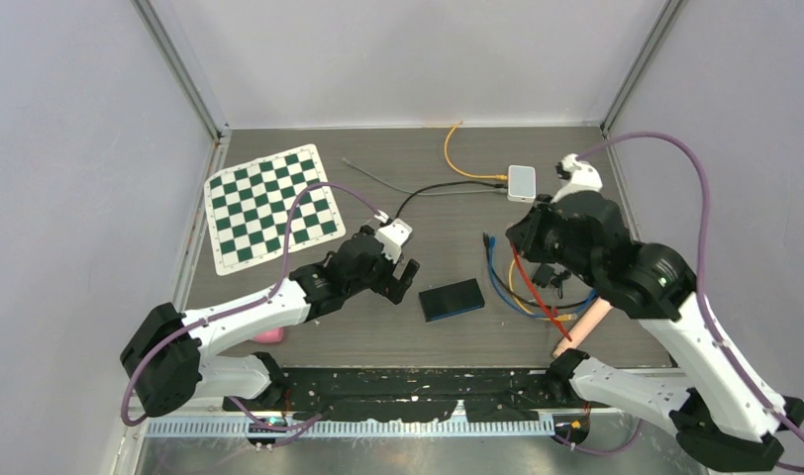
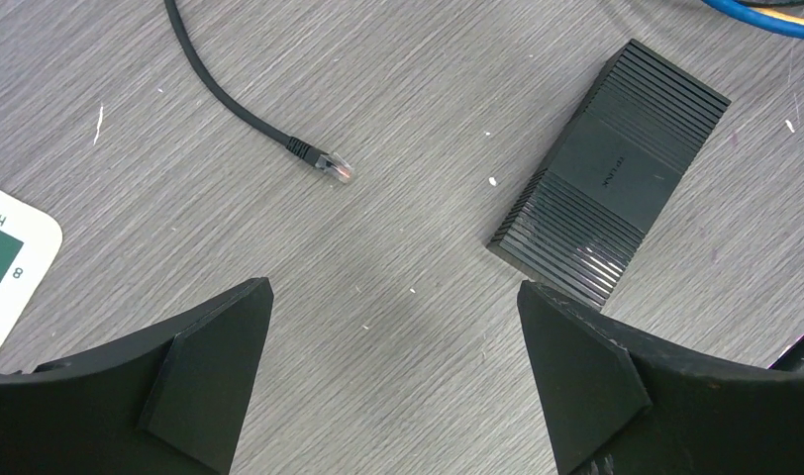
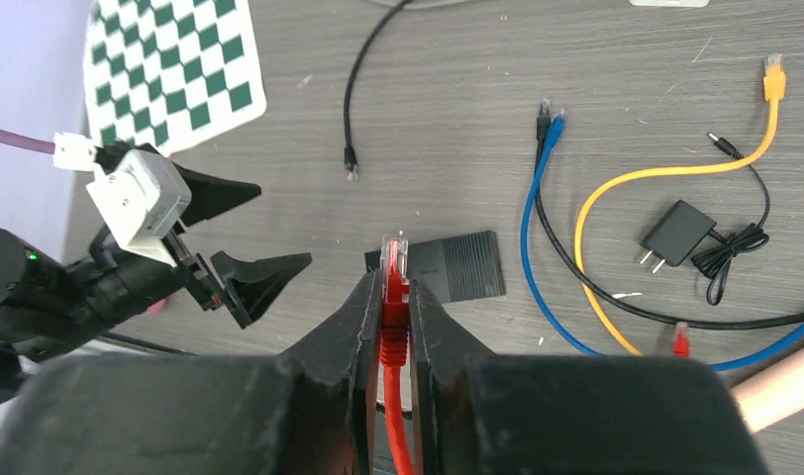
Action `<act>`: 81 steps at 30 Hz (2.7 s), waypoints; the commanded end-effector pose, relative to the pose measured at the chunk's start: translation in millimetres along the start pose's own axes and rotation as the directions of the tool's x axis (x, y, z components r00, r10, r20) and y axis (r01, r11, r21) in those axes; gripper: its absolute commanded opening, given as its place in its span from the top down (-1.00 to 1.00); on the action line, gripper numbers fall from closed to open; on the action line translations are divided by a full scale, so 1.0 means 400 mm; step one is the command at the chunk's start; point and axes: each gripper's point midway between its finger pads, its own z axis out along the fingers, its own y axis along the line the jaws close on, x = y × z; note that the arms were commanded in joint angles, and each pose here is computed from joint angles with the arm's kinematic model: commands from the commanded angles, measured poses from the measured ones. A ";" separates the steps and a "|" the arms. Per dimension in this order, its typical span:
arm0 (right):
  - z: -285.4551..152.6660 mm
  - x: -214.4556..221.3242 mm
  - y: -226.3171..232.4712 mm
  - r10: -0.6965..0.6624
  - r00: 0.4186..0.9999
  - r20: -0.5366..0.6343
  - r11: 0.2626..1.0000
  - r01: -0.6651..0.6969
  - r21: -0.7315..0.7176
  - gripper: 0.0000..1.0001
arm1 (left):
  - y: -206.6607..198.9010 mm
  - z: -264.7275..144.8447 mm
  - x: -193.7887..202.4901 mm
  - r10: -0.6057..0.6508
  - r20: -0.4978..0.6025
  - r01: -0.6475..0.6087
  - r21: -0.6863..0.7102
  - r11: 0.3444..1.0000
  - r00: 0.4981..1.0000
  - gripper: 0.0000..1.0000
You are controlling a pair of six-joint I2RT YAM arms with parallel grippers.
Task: Pull the plug from the switch port
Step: Place the connector at the center of the board.
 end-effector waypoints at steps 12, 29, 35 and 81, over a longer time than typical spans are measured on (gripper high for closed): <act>-0.029 -0.019 -0.039 -0.207 0.974 -0.093 0.972 0.215 0.090 0.90 | 0.016 -0.005 -0.004 0.006 0.006 -0.006 -0.026 1.000 1.000 -0.99; 0.238 -0.148 -0.123 -0.172 0.977 0.126 0.935 0.122 0.333 0.90 | 0.014 -0.016 0.005 -0.009 -0.008 0.008 -0.022 1.000 1.000 -0.99; 0.415 -0.101 -0.189 0.038 0.992 0.116 0.953 -0.071 0.294 0.90 | 0.037 -0.051 0.009 -0.030 0.028 0.032 -0.063 0.997 0.999 -0.99; 0.438 0.524 0.173 -0.309 0.832 -0.461 0.923 0.146 -0.355 -0.25 | 0.214 -0.220 0.162 -0.333 0.113 0.348 -0.440 0.828 0.936 -0.99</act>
